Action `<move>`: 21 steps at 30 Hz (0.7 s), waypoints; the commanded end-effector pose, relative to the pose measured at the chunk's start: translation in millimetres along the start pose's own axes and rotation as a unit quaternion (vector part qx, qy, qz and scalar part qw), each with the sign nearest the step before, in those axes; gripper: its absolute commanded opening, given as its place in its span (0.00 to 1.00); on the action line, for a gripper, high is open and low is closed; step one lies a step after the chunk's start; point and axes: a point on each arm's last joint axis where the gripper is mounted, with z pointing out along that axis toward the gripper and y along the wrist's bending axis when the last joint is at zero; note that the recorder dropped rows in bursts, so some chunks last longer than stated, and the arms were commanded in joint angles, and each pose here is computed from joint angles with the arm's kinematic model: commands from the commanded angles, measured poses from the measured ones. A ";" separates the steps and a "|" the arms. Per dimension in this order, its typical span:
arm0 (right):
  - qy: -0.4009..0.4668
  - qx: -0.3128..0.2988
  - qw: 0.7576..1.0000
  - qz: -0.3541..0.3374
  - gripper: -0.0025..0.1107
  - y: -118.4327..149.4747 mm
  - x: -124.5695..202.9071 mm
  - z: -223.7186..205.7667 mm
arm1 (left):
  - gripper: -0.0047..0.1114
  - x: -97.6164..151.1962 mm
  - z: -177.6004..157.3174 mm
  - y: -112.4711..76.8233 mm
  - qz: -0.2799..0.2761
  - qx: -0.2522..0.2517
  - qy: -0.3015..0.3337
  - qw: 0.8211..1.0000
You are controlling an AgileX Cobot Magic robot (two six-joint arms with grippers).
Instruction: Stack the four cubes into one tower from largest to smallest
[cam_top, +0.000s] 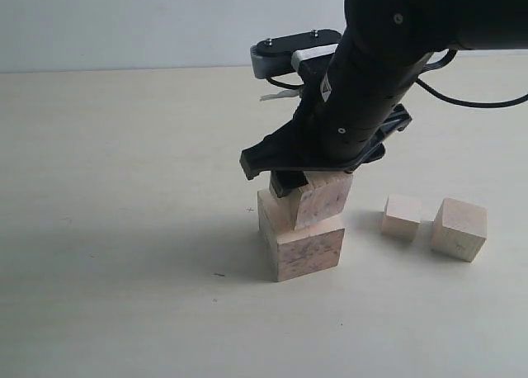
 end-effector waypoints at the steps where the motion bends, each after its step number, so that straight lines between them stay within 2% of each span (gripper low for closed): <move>1: -0.010 0.000 1.000 -0.003 0.05 0.4 -1.8 2.8 | 0.04 0.8 -0.3 -0.4 -0.002 0.004 -0.002 1.000; 21: 0.006 0.005 1.000 -0.011 0.05 4.0 -0.7 17.1 | 0.04 0.8 -0.3 -0.4 -0.003 0.004 -0.002 1.000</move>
